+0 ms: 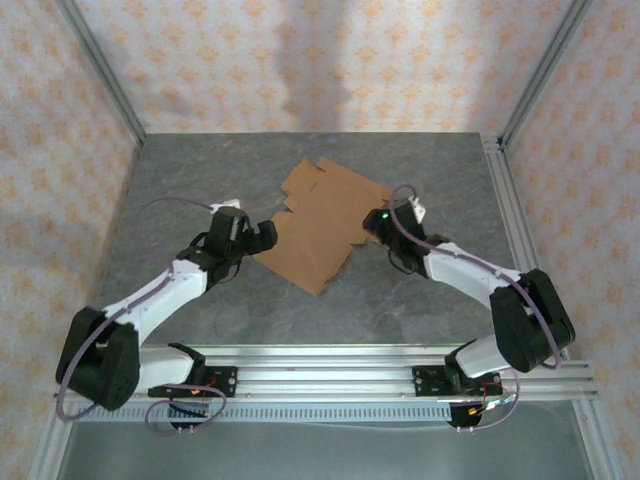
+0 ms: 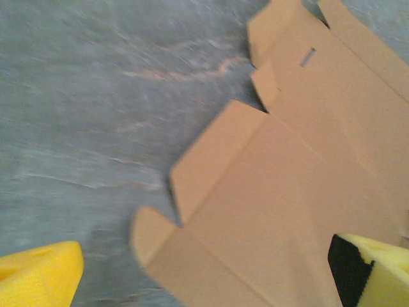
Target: Fold the paper box
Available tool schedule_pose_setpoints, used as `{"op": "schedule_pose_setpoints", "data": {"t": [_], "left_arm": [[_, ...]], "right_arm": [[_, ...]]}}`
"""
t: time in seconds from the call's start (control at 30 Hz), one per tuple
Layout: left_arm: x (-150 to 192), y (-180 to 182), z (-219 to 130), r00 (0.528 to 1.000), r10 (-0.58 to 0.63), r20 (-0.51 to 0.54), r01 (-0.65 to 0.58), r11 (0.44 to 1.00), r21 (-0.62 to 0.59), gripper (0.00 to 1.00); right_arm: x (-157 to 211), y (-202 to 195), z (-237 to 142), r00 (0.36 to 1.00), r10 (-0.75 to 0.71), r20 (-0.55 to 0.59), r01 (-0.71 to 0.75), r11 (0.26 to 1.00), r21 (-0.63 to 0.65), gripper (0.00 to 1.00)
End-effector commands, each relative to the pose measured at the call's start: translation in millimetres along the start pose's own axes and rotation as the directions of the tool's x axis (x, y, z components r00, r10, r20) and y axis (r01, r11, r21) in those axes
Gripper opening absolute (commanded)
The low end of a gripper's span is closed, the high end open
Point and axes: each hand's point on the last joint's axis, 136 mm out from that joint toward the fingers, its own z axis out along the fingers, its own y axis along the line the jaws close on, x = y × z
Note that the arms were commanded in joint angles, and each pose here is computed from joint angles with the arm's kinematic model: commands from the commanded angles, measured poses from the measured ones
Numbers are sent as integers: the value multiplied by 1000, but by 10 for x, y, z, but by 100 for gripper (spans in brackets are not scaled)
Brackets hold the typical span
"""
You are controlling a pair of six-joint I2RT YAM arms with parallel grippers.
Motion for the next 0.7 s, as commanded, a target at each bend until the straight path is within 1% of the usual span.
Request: {"op": "schedule_pose_setpoints", "data": {"t": [0.0, 0.1, 0.13, 0.2, 0.23, 0.27, 0.3, 0.37, 0.43, 0.5, 0.53, 0.6, 0.67], "left_arm": [[-53, -620, 75, 994, -102, -34, 107, 982, 154, 100], [133, -840, 260, 992, -67, -107, 80, 989, 123, 100], [214, -854, 350, 987, -81, -137, 96, 990, 106, 99], [324, -876, 506, 976, -114, -188, 132, 988, 85, 95], [371, -883, 578, 971, -118, -209, 136, 988, 74, 90], [424, -866, 654, 966, -119, -228, 135, 989, 55, 82], [440, -866, 695, 964, -117, -239, 132, 990, 46, 75], [551, -806, 800, 954, -103, -280, 108, 994, 4, 68], [643, -713, 857, 948, -83, -308, 74, 996, -41, 61], [746, -609, 905, 938, -65, -341, 42, 996, -74, 57], [804, -544, 925, 931, -61, -360, 30, 995, -90, 55], [912, -430, 954, 917, -57, -394, 14, 994, -111, 54], [987, -315, 968, 906, -53, -419, -2, 992, -130, 53]], "right_arm": [[-159, -4, 50, 986, -150, -77, 149, 989, -27, 80], [-334, 73, 171, 971, -217, -105, 213, 976, -43, 86], [-394, 87, 222, 967, -229, -109, 226, 973, -43, 86], [-484, 113, 336, 964, -238, -120, 234, 971, -54, 87], [-548, 112, 399, 963, -236, -126, 230, 971, -58, 86], [-592, 141, 463, 960, -242, -142, 233, 969, -80, 86], [-646, 156, 514, 957, -247, -152, 235, 967, -94, 86], [-725, 164, 663, 943, -272, -191, 252, 960, -121, 86], [-798, 78, 800, 926, -287, -246, 271, 958, -98, 87], [-822, 47, 925, 902, -309, -302, 285, 951, -121, 87], [-839, 67, 978, 891, -320, -321, 287, 946, -148, 87], [-838, 117, 1078, 866, -351, -356, 289, 932, -217, 87], [-829, 183, 1162, 834, -394, -386, 298, 911, -285, 84]]}}
